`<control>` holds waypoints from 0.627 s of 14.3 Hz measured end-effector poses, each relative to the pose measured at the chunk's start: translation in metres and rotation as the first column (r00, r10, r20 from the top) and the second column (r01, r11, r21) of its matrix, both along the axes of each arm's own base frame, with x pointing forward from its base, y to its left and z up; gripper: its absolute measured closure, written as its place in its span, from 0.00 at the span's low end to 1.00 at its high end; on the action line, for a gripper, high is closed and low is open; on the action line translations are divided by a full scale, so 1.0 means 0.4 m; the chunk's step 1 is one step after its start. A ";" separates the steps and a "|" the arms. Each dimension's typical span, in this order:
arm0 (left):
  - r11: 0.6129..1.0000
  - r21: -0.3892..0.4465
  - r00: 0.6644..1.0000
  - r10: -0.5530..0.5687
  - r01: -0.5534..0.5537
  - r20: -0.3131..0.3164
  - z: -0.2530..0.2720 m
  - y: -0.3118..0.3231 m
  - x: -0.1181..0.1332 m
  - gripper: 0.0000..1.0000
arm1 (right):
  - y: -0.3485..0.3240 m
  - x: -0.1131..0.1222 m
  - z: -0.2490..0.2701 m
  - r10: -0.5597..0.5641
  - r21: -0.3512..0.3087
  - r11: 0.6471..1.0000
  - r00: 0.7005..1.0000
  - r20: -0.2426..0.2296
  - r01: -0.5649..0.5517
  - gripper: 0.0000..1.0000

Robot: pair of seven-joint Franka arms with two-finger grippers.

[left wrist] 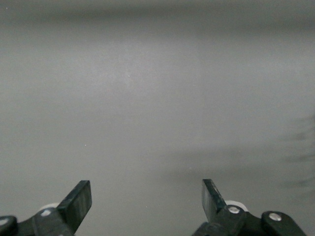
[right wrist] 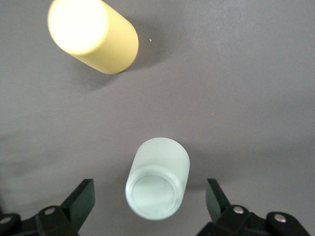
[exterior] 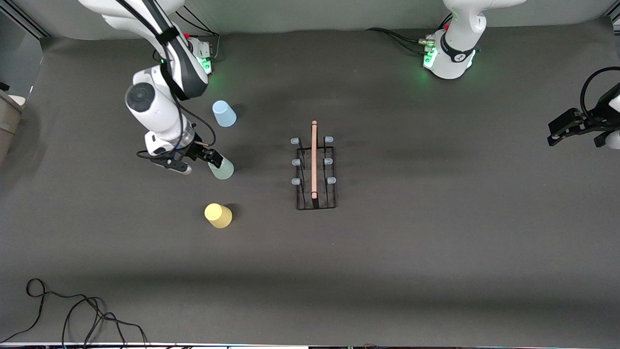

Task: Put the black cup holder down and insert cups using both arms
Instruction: 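Grasp the pale green cup with the right gripper, then lift and carry the green cup over the rack pegs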

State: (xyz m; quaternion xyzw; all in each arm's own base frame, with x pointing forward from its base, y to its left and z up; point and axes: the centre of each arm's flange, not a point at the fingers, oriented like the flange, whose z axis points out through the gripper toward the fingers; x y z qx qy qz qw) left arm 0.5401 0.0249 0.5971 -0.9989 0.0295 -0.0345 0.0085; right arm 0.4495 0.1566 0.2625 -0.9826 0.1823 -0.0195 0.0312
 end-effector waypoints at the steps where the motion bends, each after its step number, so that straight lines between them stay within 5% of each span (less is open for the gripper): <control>1: 1.000 0.000 1.000 -0.003 0.003 -0.002 -0.002 -0.005 0.001 0.00 | -0.002 0.000 -0.034 -0.001 -0.008 1.000 1.000 -0.007 0.001 0.00; 9: 0.999 0.001 0.999 -0.036 0.036 -0.013 -0.013 -0.050 0.006 0.00 | 0.032 -0.018 -0.135 0.023 -0.035 0.999 0.999 -0.039 -0.025 0.00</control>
